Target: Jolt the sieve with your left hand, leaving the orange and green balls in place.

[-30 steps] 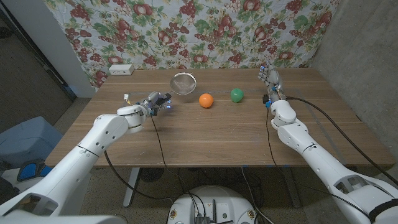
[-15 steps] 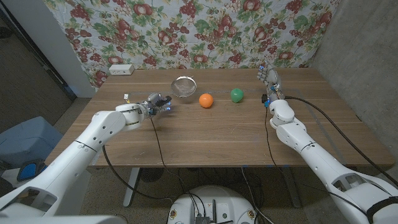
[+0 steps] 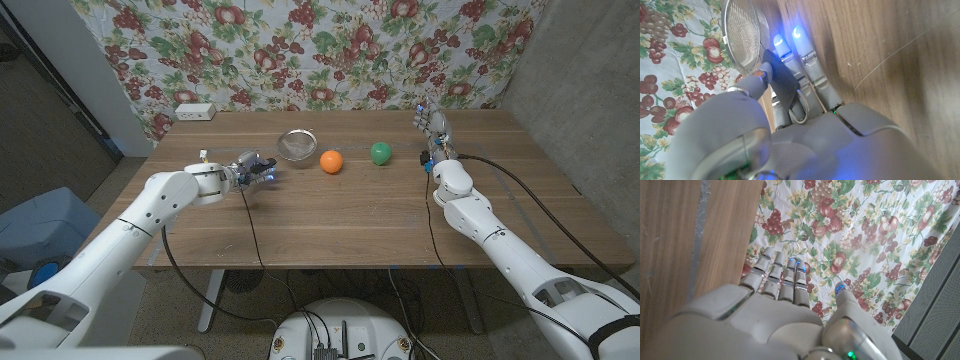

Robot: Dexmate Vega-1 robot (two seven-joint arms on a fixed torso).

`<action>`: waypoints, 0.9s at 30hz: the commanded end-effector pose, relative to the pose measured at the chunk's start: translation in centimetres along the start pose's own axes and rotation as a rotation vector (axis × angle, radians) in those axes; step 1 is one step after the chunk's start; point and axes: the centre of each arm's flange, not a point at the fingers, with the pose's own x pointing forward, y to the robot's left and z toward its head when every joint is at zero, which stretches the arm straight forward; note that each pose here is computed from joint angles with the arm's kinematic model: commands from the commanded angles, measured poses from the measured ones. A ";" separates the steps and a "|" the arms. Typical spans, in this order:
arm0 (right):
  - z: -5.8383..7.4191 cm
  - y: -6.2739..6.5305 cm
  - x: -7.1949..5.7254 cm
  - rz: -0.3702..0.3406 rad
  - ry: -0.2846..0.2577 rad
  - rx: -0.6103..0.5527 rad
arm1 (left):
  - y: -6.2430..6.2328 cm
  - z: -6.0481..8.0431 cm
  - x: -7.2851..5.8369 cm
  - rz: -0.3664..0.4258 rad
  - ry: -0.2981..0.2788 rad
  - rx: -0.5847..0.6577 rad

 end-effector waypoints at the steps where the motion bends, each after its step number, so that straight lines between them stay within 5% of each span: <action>1: 0.1 -0.1 -0.1 -0.001 -0.007 0.001 | 0.0 0.1 -0.1 0.010 0.015 0.020; 15: 0.3 -0.2 -0.3 0.002 -0.014 0.002 | -0.3 0.4 -0.7 0.043 -0.013 0.056; 27: 0.3 -0.5 -0.3 0.003 -0.020 0.008 | -1.0 0.6 -1.0 0.065 -0.101 0.125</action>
